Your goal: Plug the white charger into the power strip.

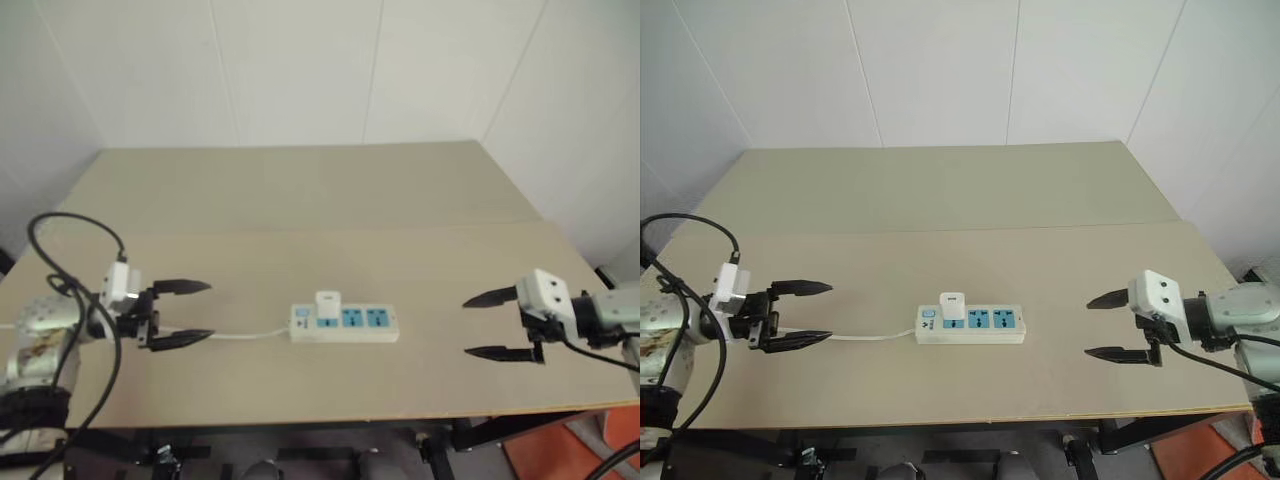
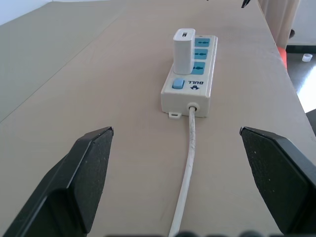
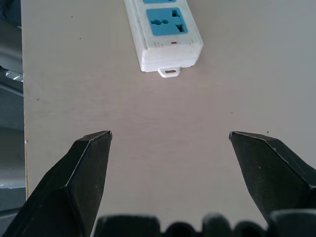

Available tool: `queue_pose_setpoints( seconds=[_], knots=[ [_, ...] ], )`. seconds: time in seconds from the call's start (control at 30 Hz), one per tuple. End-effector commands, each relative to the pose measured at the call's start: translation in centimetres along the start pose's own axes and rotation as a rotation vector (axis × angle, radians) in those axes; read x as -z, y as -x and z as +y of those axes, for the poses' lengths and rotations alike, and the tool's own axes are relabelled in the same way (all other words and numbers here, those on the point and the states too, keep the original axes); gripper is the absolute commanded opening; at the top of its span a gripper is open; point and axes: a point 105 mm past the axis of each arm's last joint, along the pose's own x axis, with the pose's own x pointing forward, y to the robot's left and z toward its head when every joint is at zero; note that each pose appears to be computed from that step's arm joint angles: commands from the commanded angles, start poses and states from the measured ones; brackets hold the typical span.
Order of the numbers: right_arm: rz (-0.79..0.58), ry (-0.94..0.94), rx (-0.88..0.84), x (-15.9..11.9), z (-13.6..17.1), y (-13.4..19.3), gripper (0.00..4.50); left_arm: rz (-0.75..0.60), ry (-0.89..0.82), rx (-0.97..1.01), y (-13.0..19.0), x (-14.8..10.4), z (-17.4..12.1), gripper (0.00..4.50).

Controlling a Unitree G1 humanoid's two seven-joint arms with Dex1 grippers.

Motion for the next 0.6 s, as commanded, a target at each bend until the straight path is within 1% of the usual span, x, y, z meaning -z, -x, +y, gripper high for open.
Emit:
queue_pose_setpoints(
  seconds=[0.03, 0.13, 0.3, 0.47, 0.6],
  knots=[
    [-0.004, 0.029, 0.076, -1.4, -0.8, 1.3, 4.5, 0.001, -0.027, 0.031, -0.9, -0.1, 0.2, 4.47],
    [0.005, 0.022, 0.093, -1.0, -0.5, 1.5, 4.5, -0.013, -0.026, 0.076, -1.5, -0.3, -0.2, 4.47],
    [0.001, 0.006, 0.114, -0.7, 0.5, 1.2, 4.5, -0.012, -0.04, 0.08, -1.7, -0.4, 0.2, 4.47],
    [-0.009, 0.014, 0.138, -1.5, -0.1, 0.9, 4.5, -0.055, -0.04, 0.082, -2.3, -1.0, 0.9, 4.47],
    [0.016, 0.027, 0.137, -1.4, 0.1, 0.8, 4.5, -0.079, -0.05, 0.075, -2.7, -1.3, 1.7, 4.47]
  ],
)
